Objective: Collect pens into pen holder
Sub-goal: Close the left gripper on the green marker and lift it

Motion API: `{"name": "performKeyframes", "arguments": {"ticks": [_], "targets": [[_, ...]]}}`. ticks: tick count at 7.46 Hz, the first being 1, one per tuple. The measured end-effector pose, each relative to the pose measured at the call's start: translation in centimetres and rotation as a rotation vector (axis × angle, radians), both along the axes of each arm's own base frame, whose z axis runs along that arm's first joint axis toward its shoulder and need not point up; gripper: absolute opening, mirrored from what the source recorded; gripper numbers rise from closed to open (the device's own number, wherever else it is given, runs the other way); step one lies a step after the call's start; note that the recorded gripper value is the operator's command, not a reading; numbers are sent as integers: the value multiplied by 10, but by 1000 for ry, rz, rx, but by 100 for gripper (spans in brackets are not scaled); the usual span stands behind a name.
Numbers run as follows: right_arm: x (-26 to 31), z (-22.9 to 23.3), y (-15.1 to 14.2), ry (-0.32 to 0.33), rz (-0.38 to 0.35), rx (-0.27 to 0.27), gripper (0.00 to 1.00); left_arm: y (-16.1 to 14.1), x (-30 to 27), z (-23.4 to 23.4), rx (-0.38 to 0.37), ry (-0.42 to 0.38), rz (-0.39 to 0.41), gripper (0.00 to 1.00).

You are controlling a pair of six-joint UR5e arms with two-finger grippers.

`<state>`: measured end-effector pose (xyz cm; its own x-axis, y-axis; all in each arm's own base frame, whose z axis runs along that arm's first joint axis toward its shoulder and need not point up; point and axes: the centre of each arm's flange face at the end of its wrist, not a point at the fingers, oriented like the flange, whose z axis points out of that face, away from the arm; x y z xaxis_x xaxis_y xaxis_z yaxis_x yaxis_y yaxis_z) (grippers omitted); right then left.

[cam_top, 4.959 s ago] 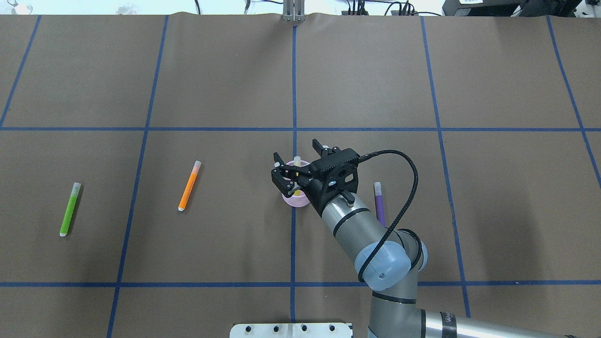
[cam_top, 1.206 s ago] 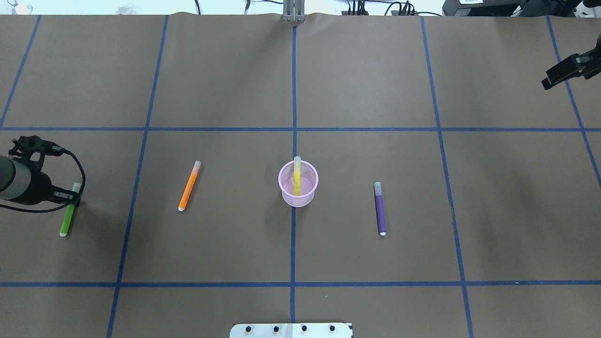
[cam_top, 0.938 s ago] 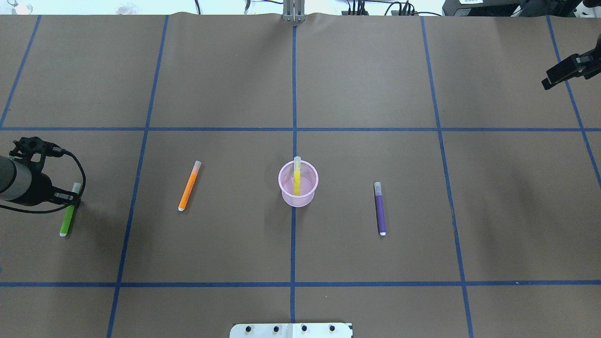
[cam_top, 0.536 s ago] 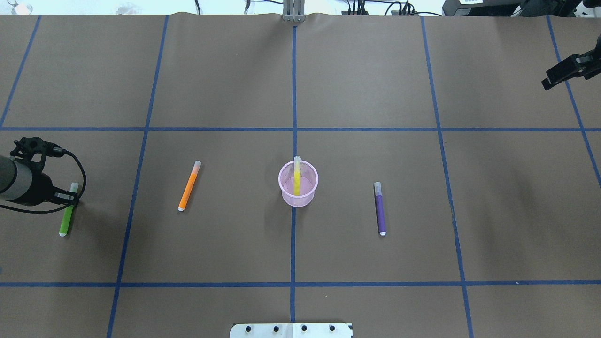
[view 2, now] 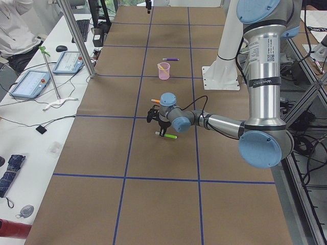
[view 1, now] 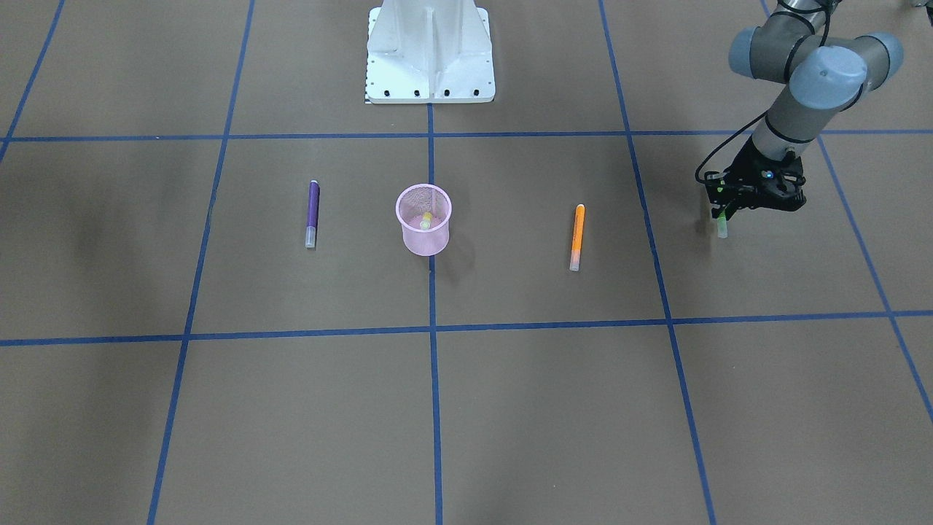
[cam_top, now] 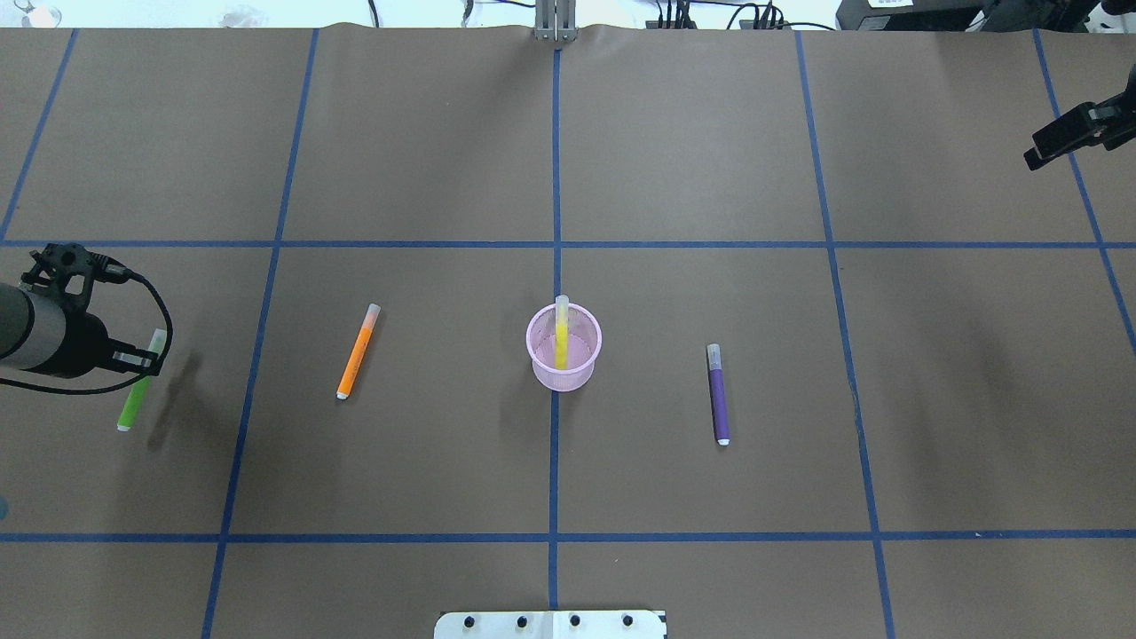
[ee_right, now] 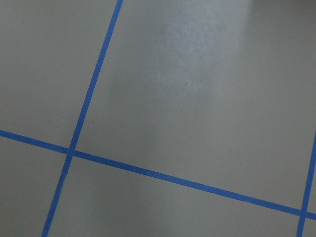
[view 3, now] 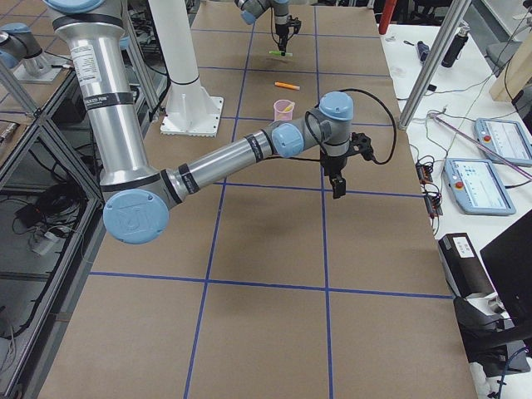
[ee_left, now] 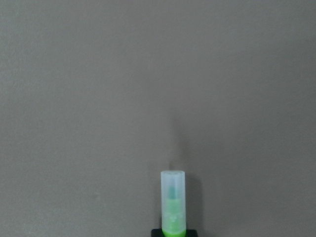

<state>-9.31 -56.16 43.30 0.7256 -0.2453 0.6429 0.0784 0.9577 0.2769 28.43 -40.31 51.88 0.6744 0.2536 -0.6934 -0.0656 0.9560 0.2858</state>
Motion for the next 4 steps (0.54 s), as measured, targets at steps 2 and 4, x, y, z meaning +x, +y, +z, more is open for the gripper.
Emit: {"name": "performKeyframes", "arguments": {"ticks": [2, 4], "targets": [[0, -1, 0, -1, 1, 0, 100, -16, 10, -90, 239, 132, 16, 0], [0, -2, 0, -2, 3, 0, 100, -36, 39, -187, 421, 298, 16, 0]]}}
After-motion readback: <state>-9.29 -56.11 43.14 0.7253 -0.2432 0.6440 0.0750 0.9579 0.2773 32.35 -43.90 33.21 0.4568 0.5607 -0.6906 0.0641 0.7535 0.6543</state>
